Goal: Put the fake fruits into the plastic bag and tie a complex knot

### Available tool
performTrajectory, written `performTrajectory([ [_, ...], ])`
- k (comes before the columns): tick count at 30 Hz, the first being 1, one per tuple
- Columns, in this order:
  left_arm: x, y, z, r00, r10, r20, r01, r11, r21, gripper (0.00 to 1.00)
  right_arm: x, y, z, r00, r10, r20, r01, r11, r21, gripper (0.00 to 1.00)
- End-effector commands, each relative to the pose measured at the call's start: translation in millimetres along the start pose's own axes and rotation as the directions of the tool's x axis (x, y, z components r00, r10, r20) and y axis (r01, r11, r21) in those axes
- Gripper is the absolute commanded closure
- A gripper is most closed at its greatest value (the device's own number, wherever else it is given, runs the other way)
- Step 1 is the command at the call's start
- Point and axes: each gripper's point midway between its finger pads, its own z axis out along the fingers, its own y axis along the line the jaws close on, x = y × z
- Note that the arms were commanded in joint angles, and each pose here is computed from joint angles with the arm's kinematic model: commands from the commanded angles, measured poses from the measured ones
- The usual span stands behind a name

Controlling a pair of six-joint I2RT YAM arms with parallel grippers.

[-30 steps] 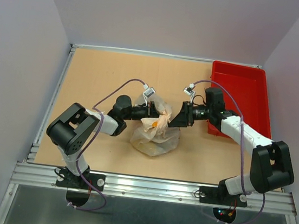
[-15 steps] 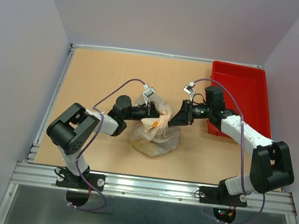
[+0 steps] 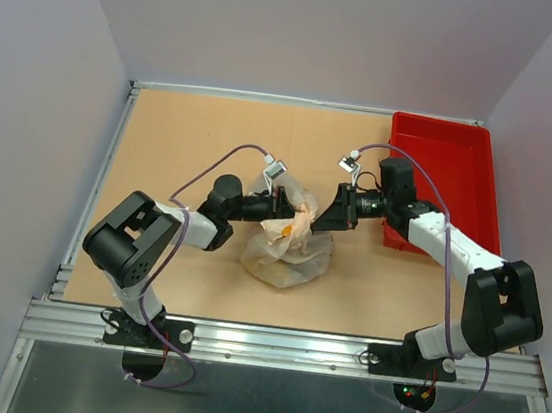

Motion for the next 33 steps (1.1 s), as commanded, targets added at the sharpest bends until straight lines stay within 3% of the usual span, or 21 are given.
performTrajectory([
  [1,-6,-27,-1,0.994,0.105,-0.009,-0.104,0.992,0.07,0.71,-29,25,-5,0.987,-0.145,0.066,0.148,0.989,-0.031,1.0],
  [6,-8,-29,-3,0.992,0.125,-0.011,-0.124,0.991,0.053,0.63,-25,23,-5,0.987,-0.145,0.064,0.147,0.989,-0.027,1.0],
  [16,-15,-31,-3,0.992,0.126,0.001,-0.126,0.99,0.056,0.67,-23,19,-4,0.986,-0.158,0.061,0.16,0.987,-0.021,1.0],
  [17,-16,-30,-3,0.992,0.129,0.003,-0.129,0.99,0.054,0.71,-23,18,-4,0.986,-0.158,0.061,0.16,0.987,-0.02,1.0],
  [20,-17,-31,-3,0.992,0.128,0.009,-0.129,0.99,0.063,1.0,-24,17,-3,0.988,-0.146,0.057,0.147,0.989,-0.021,1.0],
  [21,-19,-35,-2,0.989,0.145,0.019,-0.146,0.986,0.084,1.0,-25,16,-2,0.989,-0.139,0.058,0.141,0.99,-0.02,0.85],
  [22,-20,-37,-1,0.989,0.145,0.022,-0.146,0.985,0.094,1.0,-25,16,-1,0.989,-0.137,0.055,0.138,0.99,-0.022,0.78],
  [24,-23,-42,2,0.988,0.151,0.033,-0.155,0.98,0.126,1.0,-26,15,1,0.989,-0.14,0.052,0.141,0.99,-0.023,0.67],
  [25,-23,-42,2,0.988,0.15,0.033,-0.153,0.98,0.128,1.0,-27,14,1,0.989,-0.14,0.053,0.141,0.99,-0.019,0.67],
  [29,-22,-48,7,0.986,0.163,0.024,-0.165,0.971,0.171,1.0,-31,10,4,0.988,-0.145,0.058,0.146,0.989,0.0,0.69],
  [32,-20,-51,8,0.986,0.166,0.02,-0.166,0.969,0.184,1.0,-31,8,6,0.988,-0.142,0.055,0.142,0.99,0.0,0.83],
  [33,-18,-51,7,0.987,0.162,0.016,-0.162,0.969,0.185,1.0,-31,8,5,0.989,-0.14,0.055,0.14,0.99,0.001,0.99],
])
